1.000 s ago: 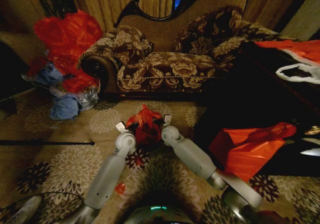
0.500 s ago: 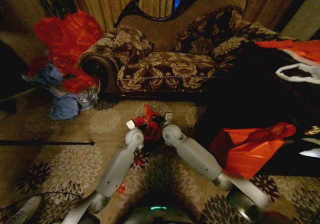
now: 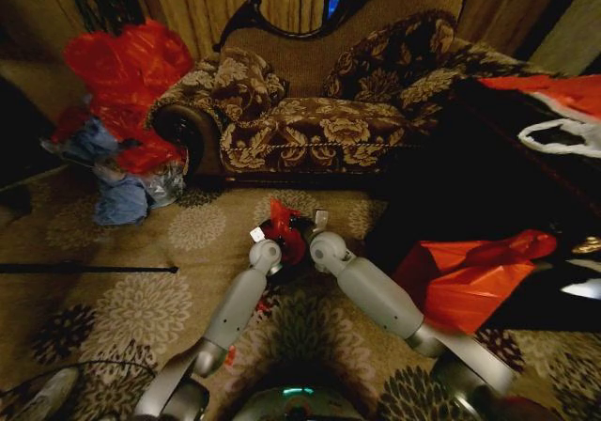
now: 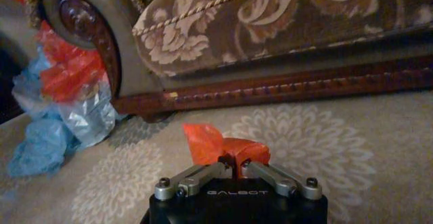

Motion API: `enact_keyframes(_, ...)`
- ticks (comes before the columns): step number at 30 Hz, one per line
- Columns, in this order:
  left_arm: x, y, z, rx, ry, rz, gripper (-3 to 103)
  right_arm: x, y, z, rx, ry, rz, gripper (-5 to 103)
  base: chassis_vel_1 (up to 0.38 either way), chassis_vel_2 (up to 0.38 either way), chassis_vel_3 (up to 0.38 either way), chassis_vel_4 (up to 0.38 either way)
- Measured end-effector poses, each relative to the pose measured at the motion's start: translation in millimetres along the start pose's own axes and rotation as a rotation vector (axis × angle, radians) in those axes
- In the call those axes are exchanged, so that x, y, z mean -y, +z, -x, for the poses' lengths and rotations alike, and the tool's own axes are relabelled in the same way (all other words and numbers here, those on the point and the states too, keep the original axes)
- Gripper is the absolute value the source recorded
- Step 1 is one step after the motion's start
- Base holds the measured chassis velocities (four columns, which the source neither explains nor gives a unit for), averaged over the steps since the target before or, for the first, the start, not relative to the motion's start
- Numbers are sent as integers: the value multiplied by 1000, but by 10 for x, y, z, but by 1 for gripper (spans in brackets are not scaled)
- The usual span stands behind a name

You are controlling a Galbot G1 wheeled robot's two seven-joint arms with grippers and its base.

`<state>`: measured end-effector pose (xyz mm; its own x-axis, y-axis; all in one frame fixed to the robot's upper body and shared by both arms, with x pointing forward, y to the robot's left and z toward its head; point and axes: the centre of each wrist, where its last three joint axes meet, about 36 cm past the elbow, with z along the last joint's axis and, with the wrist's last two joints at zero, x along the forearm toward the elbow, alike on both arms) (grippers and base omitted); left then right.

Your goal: Place a garbage bag over the trash bin.

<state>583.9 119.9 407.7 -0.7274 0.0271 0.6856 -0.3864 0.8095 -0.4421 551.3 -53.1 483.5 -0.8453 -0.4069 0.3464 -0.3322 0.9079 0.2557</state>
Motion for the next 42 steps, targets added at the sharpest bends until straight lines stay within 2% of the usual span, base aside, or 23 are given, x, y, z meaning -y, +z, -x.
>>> enact_keyframes(7,38,75,127,-15,-37,-22,0,-112,150,113,-41,-22,-11,0,0,0,0,0)
enact_keyframes(13,2,62,169,-21,-71,-51,0,-153,253,358,-62,1,-23,0,0,0,0,0)
enact_keyframes(20,-54,8,94,-10,-81,-67,0,-187,247,594,-68,23,-31,0,0,0,0,0)
enact_keyframes(22,-105,-43,-11,0,-80,-67,-1,-197,248,684,-68,34,-34,0,0,0,0,0)
enact_keyframes(23,-129,-73,-100,12,-69,-66,4,-205,248,690,-68,34,-34,0,0,0,0,0)
enact_keyframes(24,-129,-73,-100,12,-69,-66,4,-205,248,690,-68,34,-34,0,0,0,0,0)
enact_keyframes(26,-199,-119,-328,51,-44,-53,15,-192,232,625,-58,30,-40,0,0,0,0,0)
enact_keyframes(27,-199,-119,-328,51,-44,-53,15,-192,232,625,-58,30,-40,0,0,0,0,0)
enact_keyframes(30,-282,-126,-605,82,-11,-34,31,-117,239,505,-56,24,-61,0,0,0,0,0)
enact_keyframes(32,-295,-123,-639,85,-8,-32,31,-105,243,489,-56,24,-66,0,0,0,0,0)
enact_keyframes(34,-319,-126,-695,91,-4,-34,42,-110,246,467,-57,25,-71,0,0,0,0,0)
enact_keyframes(35,-319,-126,-695,91,-4,-34,42,-110,246,467,-57,25,-71,0,0,0,0,0)
enact_keyframes(37,-314,-147,-720,93,-4,-43,53,-119,247,458,-56,30,-72,0,0,0,0,0)
enact_keyframes(38,-314,-147,-720,93,-4,-43,53,-119,247,458,-56,30,-72,0,0,0,0,0)
enact_keyframes(42,-283,-225,-916,116,33,-49,74,-62,212,396,-49,35,-73,0,0,0,0,0)
